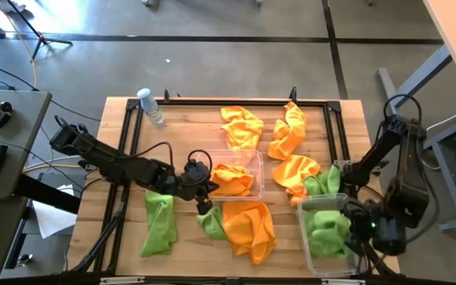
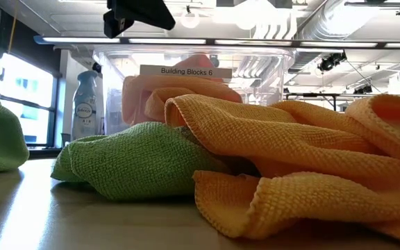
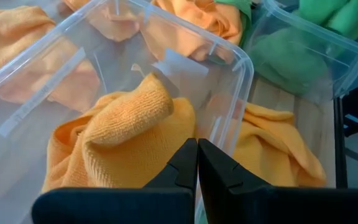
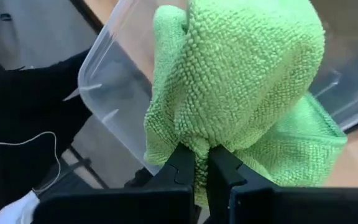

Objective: Sort microfiber towel by color & place in baskets
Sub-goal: Put the green towel into the bottom transparent bin

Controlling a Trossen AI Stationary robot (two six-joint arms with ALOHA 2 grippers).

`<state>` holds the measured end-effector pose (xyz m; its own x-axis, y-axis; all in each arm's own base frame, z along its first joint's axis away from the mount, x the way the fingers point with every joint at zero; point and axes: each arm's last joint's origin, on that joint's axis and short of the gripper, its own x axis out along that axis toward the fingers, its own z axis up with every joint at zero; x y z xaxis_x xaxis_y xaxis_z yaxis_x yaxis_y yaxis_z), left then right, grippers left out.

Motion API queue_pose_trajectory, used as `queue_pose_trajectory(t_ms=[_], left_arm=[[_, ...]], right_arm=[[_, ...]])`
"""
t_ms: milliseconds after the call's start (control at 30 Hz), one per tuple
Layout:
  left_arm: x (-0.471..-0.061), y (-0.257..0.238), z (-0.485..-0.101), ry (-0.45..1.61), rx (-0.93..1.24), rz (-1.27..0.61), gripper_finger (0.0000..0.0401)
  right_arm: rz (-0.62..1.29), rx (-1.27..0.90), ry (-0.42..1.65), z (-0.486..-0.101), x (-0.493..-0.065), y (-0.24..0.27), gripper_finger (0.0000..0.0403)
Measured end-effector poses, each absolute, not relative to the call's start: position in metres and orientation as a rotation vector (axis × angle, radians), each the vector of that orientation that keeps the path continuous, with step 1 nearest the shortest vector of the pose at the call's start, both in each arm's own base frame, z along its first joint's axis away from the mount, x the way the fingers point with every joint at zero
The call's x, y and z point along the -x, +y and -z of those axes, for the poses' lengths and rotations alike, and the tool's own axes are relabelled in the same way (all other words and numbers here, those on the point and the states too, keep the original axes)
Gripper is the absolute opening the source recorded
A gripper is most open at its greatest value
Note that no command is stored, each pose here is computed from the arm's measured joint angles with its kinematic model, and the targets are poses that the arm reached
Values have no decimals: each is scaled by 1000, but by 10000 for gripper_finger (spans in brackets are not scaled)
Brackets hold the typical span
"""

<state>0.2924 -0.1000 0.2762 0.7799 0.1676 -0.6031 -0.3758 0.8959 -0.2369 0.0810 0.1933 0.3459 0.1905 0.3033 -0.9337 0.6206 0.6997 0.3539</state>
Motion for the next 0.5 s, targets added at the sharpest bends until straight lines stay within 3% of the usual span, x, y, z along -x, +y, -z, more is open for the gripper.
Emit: queue_pose_trajectory(t_ms=[300, 500], left_arm=[[-293, -99, -276, 610, 358, -302, 0], [-293, -99, -276, 610, 360, -302, 0]], right_arm=[[258, -479, 1300, -329, -91, 198, 0], [166, -195, 1363, -312, -107, 207, 0]])
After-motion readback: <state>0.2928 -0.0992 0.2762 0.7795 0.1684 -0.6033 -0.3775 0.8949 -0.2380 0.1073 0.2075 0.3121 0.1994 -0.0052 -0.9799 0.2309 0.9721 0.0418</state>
